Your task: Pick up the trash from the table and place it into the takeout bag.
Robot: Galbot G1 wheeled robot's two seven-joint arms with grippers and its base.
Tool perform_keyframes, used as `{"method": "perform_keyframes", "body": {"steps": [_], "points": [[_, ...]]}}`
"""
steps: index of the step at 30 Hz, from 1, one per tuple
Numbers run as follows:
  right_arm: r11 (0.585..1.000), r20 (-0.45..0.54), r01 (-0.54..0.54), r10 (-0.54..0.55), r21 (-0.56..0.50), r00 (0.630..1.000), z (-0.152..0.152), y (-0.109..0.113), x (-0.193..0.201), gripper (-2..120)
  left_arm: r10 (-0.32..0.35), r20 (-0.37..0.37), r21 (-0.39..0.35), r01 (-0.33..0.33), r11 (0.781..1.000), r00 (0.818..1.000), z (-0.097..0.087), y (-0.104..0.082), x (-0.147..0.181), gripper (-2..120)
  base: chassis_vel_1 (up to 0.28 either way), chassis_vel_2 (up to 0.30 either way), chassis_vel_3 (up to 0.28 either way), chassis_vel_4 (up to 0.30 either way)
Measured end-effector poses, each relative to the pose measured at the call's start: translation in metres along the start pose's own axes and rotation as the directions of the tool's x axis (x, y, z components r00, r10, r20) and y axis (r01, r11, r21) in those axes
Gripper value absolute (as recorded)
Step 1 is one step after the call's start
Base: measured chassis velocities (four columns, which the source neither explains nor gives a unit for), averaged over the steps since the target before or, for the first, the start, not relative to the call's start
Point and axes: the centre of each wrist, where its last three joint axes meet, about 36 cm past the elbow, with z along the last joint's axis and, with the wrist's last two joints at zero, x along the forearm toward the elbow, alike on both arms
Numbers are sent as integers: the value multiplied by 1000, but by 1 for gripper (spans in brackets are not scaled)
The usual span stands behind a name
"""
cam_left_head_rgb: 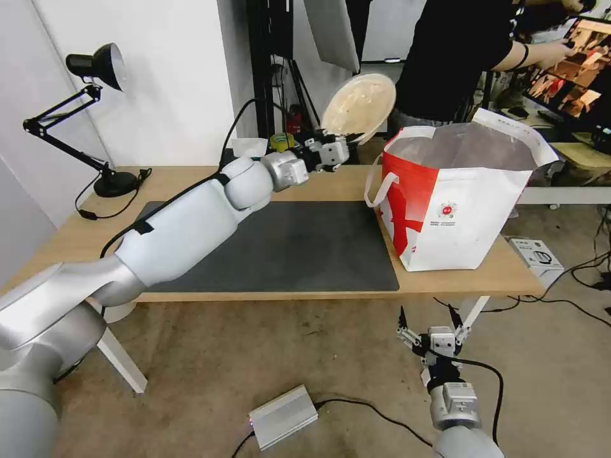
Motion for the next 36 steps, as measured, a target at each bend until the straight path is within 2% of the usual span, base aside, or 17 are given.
{"method": "perform_keyframes", "body": {"steps": [4,10,17,30,36], "points": [[1000,-4,-2,2,6,1000,1,-1,2,100,2,22,-9,-2,1000,1000,-11,-1,-24,0,0,0,0,0],[1000,-8,-6,6,9,1000,2,-3,4,100,6,38,-22,-5,1000,999,-17,-2,-37,0,0,0,0,0],[1000,-6,-11,11,10,1000,2,-4,3,100,16,72,-35,-14,999,997,-29,-11,-60,0,0,0,0,0],[1000,-9,-8,8,8,1000,3,-2,3,100,22,80,-43,-18,999,997,-30,-15,-72,0,0,0,0,0],[1000,-8,-6,6,7,1000,3,-1,2,100,36,108,-42,-32,999,994,-38,-27,-95,0,0,0,0,0]]}}
